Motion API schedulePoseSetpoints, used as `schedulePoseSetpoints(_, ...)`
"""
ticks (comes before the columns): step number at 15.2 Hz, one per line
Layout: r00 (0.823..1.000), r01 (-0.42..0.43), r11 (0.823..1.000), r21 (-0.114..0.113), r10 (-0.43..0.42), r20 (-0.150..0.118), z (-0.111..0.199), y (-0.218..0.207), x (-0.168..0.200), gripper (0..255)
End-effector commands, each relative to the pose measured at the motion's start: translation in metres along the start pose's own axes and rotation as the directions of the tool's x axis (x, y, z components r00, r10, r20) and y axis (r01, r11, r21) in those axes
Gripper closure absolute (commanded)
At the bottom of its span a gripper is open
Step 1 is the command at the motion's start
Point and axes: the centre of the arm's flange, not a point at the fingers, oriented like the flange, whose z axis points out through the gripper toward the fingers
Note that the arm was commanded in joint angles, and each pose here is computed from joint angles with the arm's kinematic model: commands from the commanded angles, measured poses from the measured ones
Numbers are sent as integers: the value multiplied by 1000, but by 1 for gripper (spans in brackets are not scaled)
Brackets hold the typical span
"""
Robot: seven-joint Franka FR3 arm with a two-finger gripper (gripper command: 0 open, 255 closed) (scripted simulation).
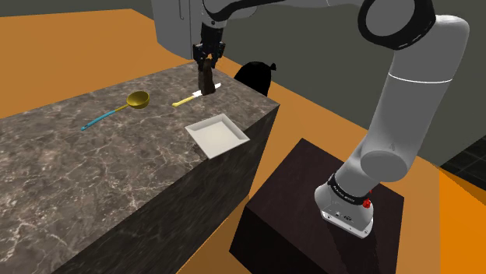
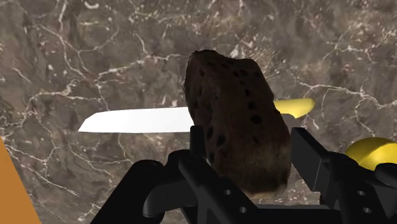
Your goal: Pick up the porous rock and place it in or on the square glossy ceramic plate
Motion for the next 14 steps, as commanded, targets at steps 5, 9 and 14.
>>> schedulePoseSetpoints(5, 1000, 0, 1000, 0, 0, 0, -31, -1, 4, 255)
schedulePoseSetpoints(9, 1000, 0, 1000, 0, 0, 0, -42, -19, -29, 255)
schedulePoseSetpoints(14, 1000, 0, 1000, 0, 0, 0, -59, -50, -85, 255)
